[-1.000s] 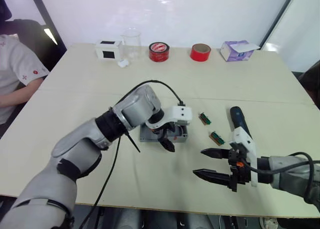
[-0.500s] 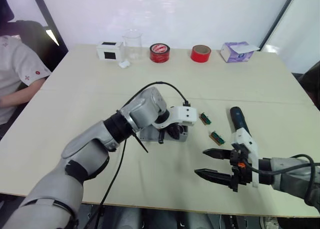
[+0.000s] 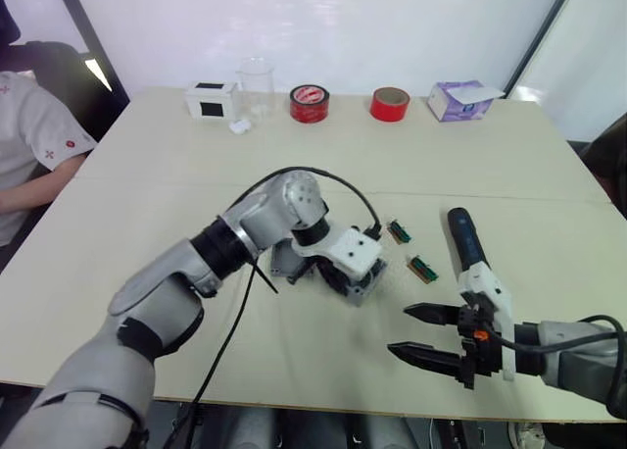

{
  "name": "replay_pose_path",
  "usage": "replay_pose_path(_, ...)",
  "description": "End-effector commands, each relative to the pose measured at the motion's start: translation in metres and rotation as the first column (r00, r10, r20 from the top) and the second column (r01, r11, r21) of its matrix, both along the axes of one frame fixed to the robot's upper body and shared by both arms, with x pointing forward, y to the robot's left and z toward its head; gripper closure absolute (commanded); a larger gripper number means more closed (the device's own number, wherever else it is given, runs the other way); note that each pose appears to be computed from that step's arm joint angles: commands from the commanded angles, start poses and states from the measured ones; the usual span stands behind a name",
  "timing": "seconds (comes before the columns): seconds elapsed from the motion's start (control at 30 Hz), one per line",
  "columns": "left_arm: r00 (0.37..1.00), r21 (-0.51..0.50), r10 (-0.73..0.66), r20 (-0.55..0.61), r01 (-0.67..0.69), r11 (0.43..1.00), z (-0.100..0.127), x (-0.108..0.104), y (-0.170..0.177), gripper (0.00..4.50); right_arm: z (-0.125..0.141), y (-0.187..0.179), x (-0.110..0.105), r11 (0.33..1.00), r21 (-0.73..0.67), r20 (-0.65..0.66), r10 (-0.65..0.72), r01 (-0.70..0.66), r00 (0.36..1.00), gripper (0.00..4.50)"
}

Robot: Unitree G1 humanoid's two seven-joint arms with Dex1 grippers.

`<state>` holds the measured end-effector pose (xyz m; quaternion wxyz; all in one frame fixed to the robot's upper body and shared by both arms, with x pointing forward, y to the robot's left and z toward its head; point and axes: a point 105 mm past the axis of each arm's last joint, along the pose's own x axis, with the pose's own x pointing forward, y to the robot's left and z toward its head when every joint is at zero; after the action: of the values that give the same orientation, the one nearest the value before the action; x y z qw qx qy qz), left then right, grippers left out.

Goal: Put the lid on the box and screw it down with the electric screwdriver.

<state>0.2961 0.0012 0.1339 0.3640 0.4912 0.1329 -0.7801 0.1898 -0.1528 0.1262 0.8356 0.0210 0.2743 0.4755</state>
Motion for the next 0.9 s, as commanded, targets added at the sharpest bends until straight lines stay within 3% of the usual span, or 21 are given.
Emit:
replay_pose_path(0.03,0.995,0.011,-0.083,0.05,0.082,0.997,0.006,0.002,-0.001,4.47,0.007,0.006,-0.003,1.0,0.006,0.038,0.017,-0.017,0.999,0.0)
replay_pose_path(0.27,0.996,-0.007,-0.084,0.029,0.084,0.996,0.002,0.004,-0.007,4.47,0.008,0.006,0.0,1.0,0.007,0.042,0.014,-0.014,0.999,0.0)
replay_pose_path(0.37,0.997,-0.003,-0.071,0.033,0.071,0.997,0.003,0.006,-0.002,3.79,0.009,0.003,0.004,0.999,-0.009,0.035,0.037,-0.037,0.999,0.0)
replay_pose_path(0.43,0.999,-0.012,-0.036,0.02,0.036,0.999,0.008,0.008,0.0,3.05,0.01,0.002,0.006,0.998,-0.019,0.035,0.058,-0.057,0.998,0.0)
replay_pose_path(0.47,1.0,-0.027,-0.011,0.009,0.011,1.0,0.015,0.009,0.001,2.72,0.012,0.003,0.006,0.997,-0.017,0.038,0.07,-0.069,0.997,0.0)
replay_pose_path(0.67,0.983,-0.151,0.164,-0.077,-0.174,0.973,0.077,0.002,0.019,2.72,0.029,0.008,0.004,0.99,-0.01,0.076,0.14,-0.139,0.987,0.0)
replay_pose_path(0.7,0.965,-0.157,0.247,-0.09,-0.259,0.953,0.088,0.005,0.026,2.72,0.036,0.011,0.006,0.988,0.006,0.099,0.153,-0.154,0.983,0.0)
replay_pose_path(0.77,0.871,-0.17,0.478,-0.116,-0.491,0.854,0.101,0.019,0.04,2.72,0.053,0.016,0.01,0.981,0.039,0.151,0.182,-0.19,0.972,0.0)
replay_pose_path(0.9,0.551,-0.151,0.811,-0.197,-0.834,0.53,0.099,0.044,0.059,2.72,0.078,0.026,0.02,0.969,0.039,0.241,0.229,-0.245,0.943,0.0)
